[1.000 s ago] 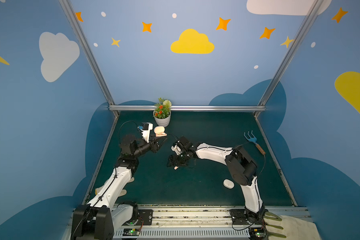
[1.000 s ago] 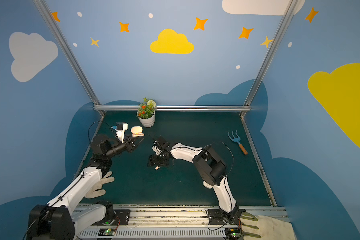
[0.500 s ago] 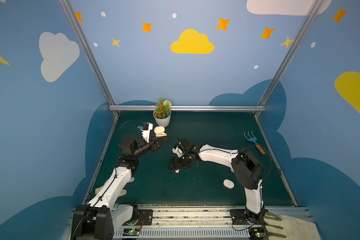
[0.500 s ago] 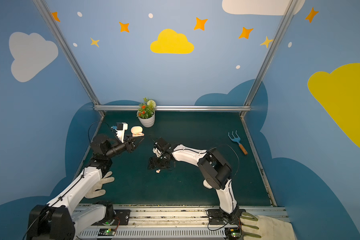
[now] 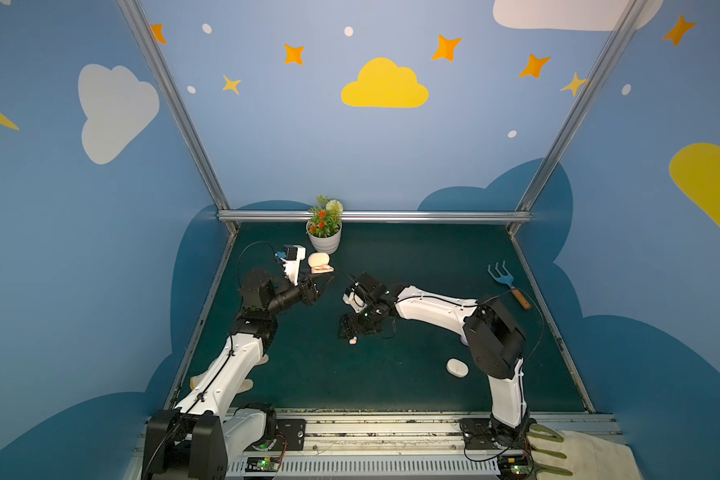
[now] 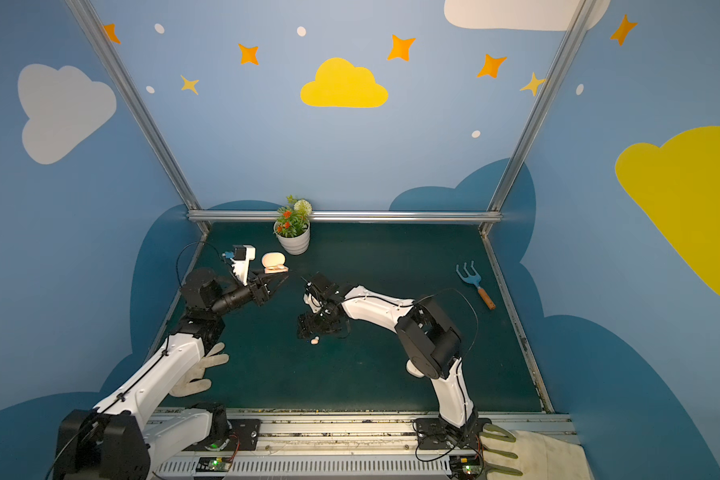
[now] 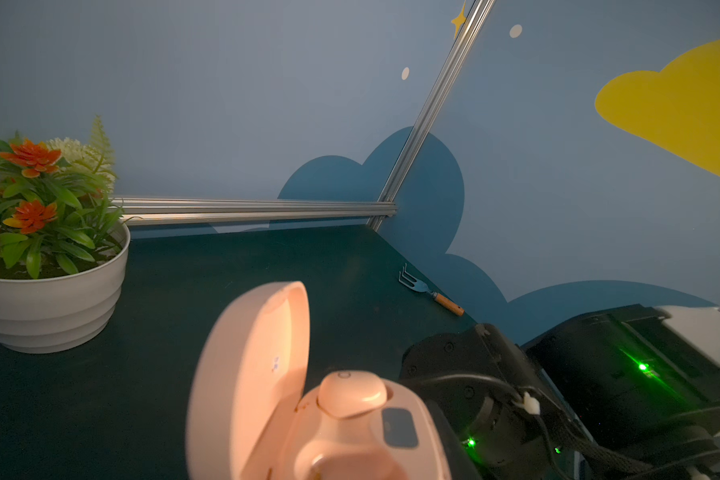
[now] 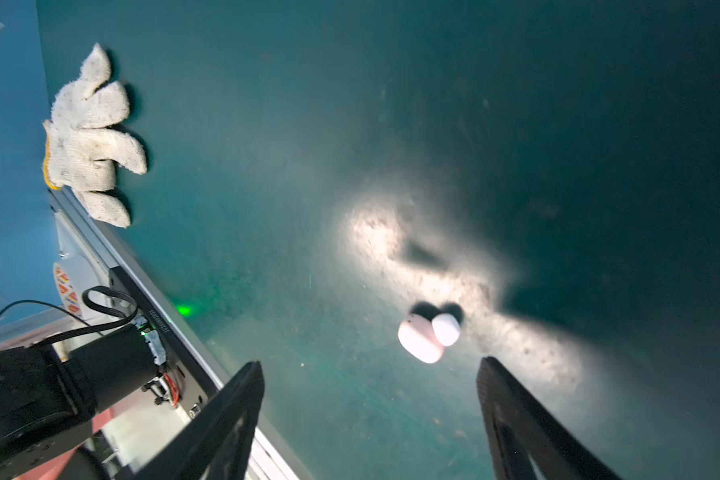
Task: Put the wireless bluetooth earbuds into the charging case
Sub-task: 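Descend the right gripper onto the second earbud and close on it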
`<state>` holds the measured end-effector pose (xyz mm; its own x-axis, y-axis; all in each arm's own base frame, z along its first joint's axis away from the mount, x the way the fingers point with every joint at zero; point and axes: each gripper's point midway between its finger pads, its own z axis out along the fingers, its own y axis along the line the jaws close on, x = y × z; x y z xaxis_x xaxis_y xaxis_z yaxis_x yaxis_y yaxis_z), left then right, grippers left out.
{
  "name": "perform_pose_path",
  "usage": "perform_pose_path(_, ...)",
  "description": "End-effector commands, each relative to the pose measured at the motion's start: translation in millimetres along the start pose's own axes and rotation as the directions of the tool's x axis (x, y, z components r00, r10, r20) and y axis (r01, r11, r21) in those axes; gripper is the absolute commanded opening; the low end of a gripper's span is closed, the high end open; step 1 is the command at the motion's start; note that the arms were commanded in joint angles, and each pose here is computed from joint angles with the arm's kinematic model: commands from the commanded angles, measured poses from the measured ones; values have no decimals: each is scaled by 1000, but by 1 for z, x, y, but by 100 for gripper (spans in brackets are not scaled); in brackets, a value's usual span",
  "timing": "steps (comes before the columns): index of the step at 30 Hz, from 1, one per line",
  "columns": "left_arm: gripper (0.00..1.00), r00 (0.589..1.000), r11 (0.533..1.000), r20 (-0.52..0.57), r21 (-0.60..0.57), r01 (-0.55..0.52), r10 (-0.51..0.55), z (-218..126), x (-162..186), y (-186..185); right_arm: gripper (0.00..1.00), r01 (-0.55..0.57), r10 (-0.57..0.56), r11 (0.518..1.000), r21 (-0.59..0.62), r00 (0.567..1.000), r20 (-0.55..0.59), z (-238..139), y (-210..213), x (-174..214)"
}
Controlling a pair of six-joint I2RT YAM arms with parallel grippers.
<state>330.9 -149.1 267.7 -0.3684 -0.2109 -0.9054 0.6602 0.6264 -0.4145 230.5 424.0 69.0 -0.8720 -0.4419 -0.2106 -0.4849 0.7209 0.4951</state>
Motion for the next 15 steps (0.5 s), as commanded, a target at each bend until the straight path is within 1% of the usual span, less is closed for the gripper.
perform_pose_path(1, 6, 999, 999, 31, 18, -27, 27, -3, -11, -7, 79, 76, -76, 997, 29, 997, -15, 7, -3, -6)
perform_pose_path(7, 6, 999, 999, 32, 14, -30, 30, -4, -11, -7, 79, 97, -94, 995, 38, 994, -55, 20, -1, -8)
perform_pose_path(15, 6, 999, 999, 35, 15, -30, 29, -3, -13, -7, 79, 143, -132, 986, 83, 984, -117, 31, -3, 6)
